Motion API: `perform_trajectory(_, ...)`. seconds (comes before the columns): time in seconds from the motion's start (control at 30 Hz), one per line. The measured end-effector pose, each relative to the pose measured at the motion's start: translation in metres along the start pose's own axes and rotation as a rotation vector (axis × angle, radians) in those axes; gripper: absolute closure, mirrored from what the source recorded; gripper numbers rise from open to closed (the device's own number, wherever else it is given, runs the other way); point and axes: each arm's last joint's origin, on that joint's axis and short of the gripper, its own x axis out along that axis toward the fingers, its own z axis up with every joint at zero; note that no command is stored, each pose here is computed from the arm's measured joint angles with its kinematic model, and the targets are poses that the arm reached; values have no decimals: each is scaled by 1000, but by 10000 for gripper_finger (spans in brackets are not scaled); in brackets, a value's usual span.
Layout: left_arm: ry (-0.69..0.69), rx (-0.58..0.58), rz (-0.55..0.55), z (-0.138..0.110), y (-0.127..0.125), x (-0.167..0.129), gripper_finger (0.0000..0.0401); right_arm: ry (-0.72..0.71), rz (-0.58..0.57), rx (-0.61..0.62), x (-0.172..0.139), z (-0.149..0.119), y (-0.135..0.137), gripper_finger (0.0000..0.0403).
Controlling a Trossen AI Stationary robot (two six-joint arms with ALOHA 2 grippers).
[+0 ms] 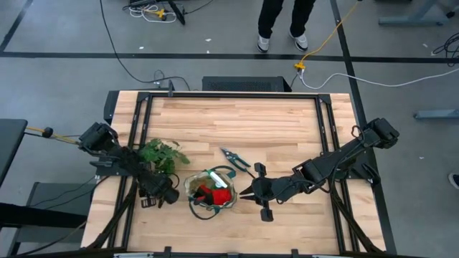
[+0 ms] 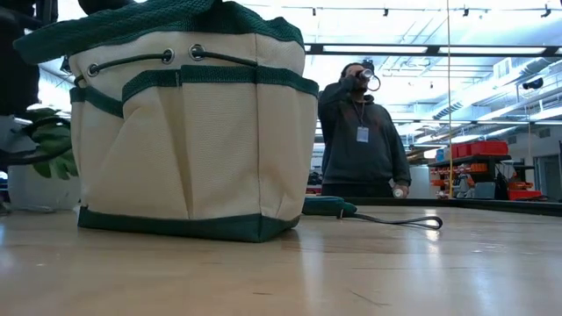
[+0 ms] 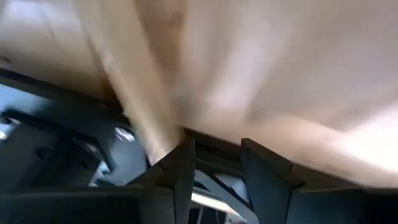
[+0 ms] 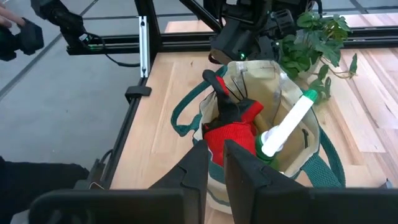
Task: Pick & Place Garden tools in Gardening bag
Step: Put the hand rake into the gardening bag
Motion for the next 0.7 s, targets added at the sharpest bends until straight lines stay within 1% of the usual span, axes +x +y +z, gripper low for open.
perform_trajectory(0.13, -20, 8, -22, 1, -6, -15, 272, 0, 0, 0, 0, 0, 0, 353)
perform_trajectory(0.23, -93, 13, 12, 3, -9, -30, 272, 0, 0, 0, 0, 0, 0, 353)
perform_trajectory(0.33, -166, 9, 54, 5, -10, -36, 270, 0, 0, 0, 0, 0, 0, 353)
perform_trajectory(0.5, -141, -77, 34, 10, -4, -28, 270, 2, 2, 11, 0, 0, 0, 353)
perform_trajectory(0.7, -137, -106, -4, 18, 3, -18, 270, 3, 2, 24, 0, 0, 0, 353)
